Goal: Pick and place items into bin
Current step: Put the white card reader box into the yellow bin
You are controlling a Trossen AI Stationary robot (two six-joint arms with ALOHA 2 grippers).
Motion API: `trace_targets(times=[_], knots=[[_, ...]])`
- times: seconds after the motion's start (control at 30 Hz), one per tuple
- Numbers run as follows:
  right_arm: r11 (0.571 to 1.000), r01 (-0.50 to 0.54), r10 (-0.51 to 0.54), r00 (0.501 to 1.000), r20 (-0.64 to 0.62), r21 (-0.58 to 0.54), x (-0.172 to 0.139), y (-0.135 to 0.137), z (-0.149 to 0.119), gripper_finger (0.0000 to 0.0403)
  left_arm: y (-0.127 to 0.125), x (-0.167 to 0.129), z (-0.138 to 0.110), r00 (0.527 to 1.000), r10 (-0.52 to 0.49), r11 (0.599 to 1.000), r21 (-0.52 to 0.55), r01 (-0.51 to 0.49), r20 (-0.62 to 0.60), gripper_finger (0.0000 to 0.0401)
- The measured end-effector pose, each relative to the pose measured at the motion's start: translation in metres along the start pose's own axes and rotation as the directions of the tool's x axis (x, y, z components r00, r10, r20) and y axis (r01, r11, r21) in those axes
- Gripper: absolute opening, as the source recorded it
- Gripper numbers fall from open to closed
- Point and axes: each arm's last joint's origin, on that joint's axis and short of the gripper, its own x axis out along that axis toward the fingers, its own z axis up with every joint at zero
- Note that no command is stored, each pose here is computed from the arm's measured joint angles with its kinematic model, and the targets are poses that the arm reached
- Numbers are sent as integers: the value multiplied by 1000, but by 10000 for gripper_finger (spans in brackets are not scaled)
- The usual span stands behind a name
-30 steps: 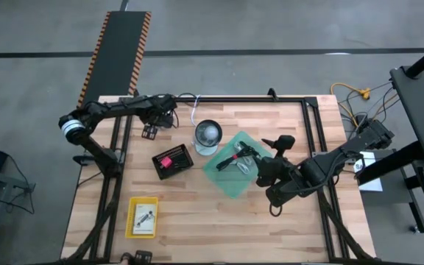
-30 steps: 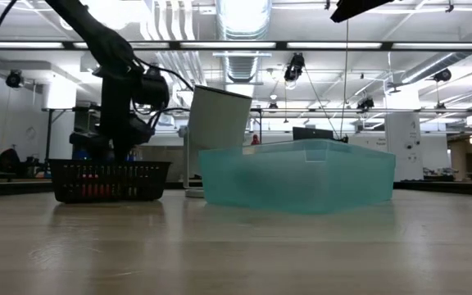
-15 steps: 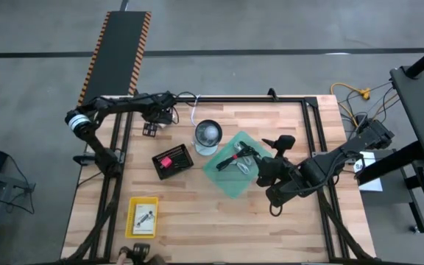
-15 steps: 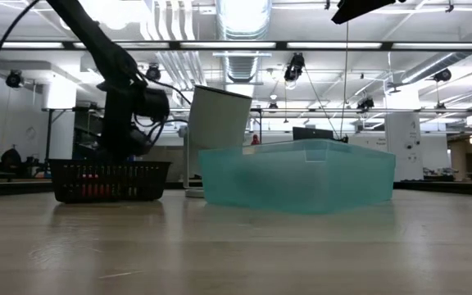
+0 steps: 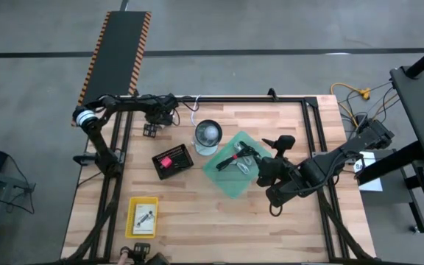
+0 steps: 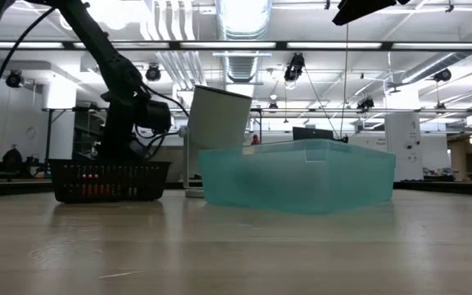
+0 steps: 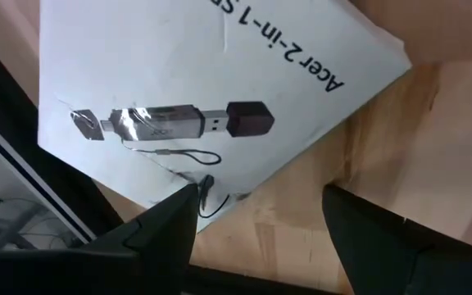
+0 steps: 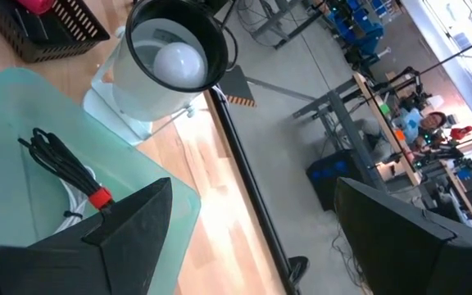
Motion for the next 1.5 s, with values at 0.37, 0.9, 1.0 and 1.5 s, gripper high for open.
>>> trace_targets(times=[0.37, 0.9, 1.0, 1.5], knots=[[1000, 1, -1, 1000, -3, -6, 0, 0, -1, 324, -7, 13, 6, 992, -121, 989, 91, 118, 23, 141], [1000, 4, -4, 1000, -7, -11, 0, 0, -2, 324, 14, -26, -6, 1000, -18, 989, -147, 18, -1, 3], [1000, 5, -5, 1000, -8, -4, 0, 0, -2, 324, 16, -46, -14, 999, -33, 958, -283, 39, 27, 2], [1000, -16, 16, 1000, -6, 19, -6, -16, -5, 304, -42, -158, -51, 917, -168, 518, -760, 393, 361, 0]])
